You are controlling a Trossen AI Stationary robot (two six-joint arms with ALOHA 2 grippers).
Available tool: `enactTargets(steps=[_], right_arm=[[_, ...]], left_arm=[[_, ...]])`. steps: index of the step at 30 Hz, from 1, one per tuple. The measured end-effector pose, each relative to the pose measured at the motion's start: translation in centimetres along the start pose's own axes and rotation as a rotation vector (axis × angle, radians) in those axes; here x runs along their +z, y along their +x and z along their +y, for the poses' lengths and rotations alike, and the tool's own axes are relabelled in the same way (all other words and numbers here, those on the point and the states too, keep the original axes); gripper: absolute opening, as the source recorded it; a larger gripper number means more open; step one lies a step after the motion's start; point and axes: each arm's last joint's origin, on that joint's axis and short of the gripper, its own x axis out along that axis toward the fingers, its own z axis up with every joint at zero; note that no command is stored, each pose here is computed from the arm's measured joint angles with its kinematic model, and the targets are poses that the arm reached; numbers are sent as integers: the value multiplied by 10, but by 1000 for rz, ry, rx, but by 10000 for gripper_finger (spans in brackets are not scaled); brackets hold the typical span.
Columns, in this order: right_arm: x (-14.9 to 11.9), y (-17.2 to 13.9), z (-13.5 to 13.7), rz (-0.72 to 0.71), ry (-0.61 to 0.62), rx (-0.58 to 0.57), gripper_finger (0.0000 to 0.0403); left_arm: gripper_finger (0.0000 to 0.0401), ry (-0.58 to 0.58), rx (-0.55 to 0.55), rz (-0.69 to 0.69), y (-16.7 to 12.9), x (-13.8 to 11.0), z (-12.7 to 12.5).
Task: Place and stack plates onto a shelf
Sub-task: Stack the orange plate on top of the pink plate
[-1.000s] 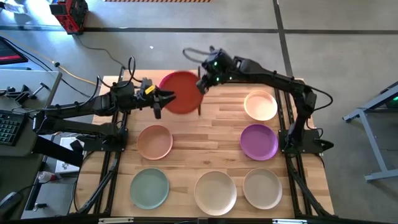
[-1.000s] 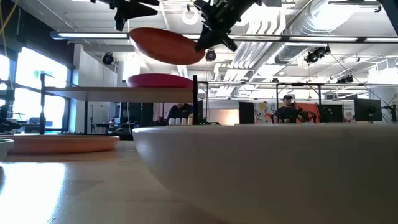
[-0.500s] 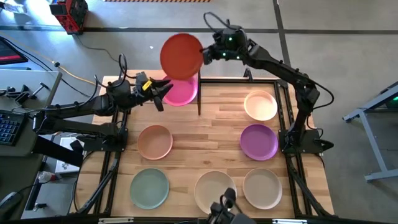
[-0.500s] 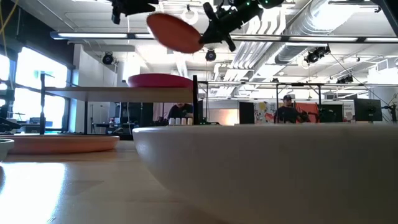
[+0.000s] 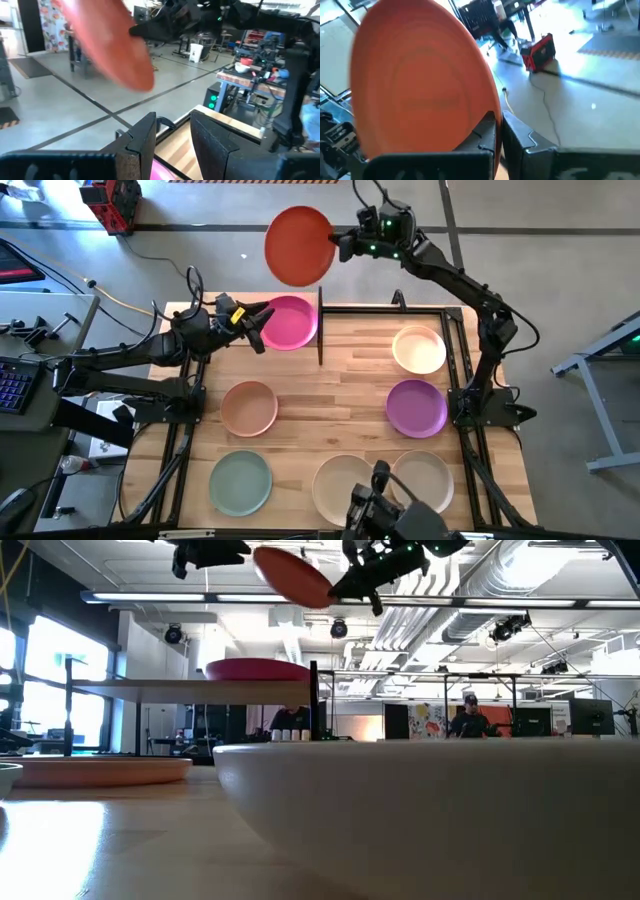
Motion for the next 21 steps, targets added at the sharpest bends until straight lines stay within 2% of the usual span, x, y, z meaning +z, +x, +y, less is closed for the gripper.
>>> enactTargets(steps=[4, 10, 15, 21], right_arm=[[14, -9, 3, -9, -49, -8, 0], [16, -11, 0, 39, -39, -26, 0], [-4, 9, -1, 152, -2, -5, 0], [-34, 35, 8, 262, 12, 17, 0]], left_arm=[[110, 6, 32, -4, 0, 0, 1], [110, -5, 53, -7, 1, 0, 4], [110, -60, 63, -10, 2, 1, 6], [110, -74, 64, -10, 2, 1, 6]])
